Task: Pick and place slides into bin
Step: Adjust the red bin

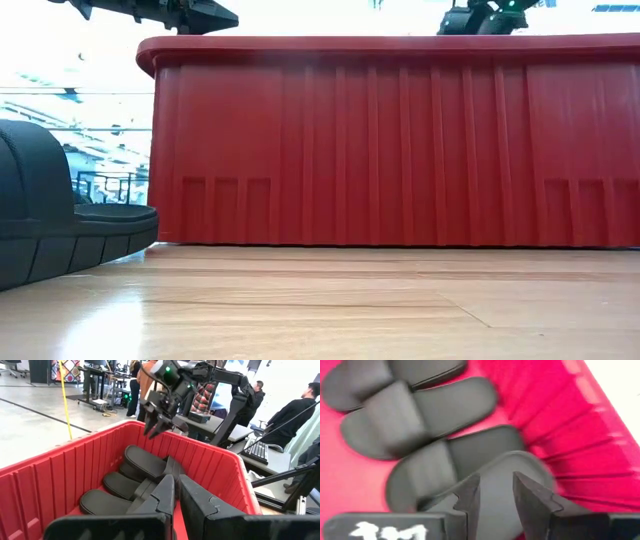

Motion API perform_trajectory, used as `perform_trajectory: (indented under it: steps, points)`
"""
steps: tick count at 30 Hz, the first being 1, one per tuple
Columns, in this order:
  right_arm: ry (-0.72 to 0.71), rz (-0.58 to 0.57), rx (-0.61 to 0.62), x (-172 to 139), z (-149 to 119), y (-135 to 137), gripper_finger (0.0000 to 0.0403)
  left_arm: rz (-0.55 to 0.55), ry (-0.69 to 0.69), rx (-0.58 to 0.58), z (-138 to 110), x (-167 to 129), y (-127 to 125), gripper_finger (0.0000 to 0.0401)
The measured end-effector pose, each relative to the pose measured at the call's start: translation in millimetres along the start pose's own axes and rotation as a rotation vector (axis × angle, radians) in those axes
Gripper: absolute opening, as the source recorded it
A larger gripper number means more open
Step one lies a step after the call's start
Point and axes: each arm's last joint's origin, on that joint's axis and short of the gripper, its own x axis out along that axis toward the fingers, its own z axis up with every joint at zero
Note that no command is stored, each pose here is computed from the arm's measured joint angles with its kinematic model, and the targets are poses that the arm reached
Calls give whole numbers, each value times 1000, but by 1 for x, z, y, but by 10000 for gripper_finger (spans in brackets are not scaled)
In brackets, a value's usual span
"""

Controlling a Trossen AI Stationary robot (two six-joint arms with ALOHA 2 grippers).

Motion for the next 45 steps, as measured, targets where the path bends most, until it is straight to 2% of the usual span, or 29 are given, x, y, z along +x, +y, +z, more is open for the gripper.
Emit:
perform_trajectory:
  steps: [3, 7, 11, 14, 18, 26, 31, 35, 45]
  points:
    - [3, -123, -14, -8, 0, -2, 75, 0, 0, 0, 0, 0, 0, 24]
    - [66, -324, 8, -16, -5, -9, 12, 0, 1, -13, 0, 0, 0, 24]
    - [86, -496, 126, -25, -10, -20, 6, 0, 1, -13, 0, 0, 0, 24]
    - [75, -515, 231, -29, -16, -27, 2, 0, 0, -17, 0, 0, 0, 24]
    - [141, -516, 343, -30, -27, -33, 1, 0, 1, -19, 0, 0, 0, 24]
    - [100, -540, 391, -30, -25, -36, 0, 0, 1, -26, 0, 0, 0, 24]
    - [137, -666, 414, -23, -23, -44, 0, 0, 1, -28, 0, 0, 0, 24]
    - [220, -767, 406, -14, -24, -50, 0, 0, 1, -29, 0, 0, 0, 24]
    - [301, -735, 480, 0, -31, -56, 0, 0, 1, -43, 0, 0, 0, 24]
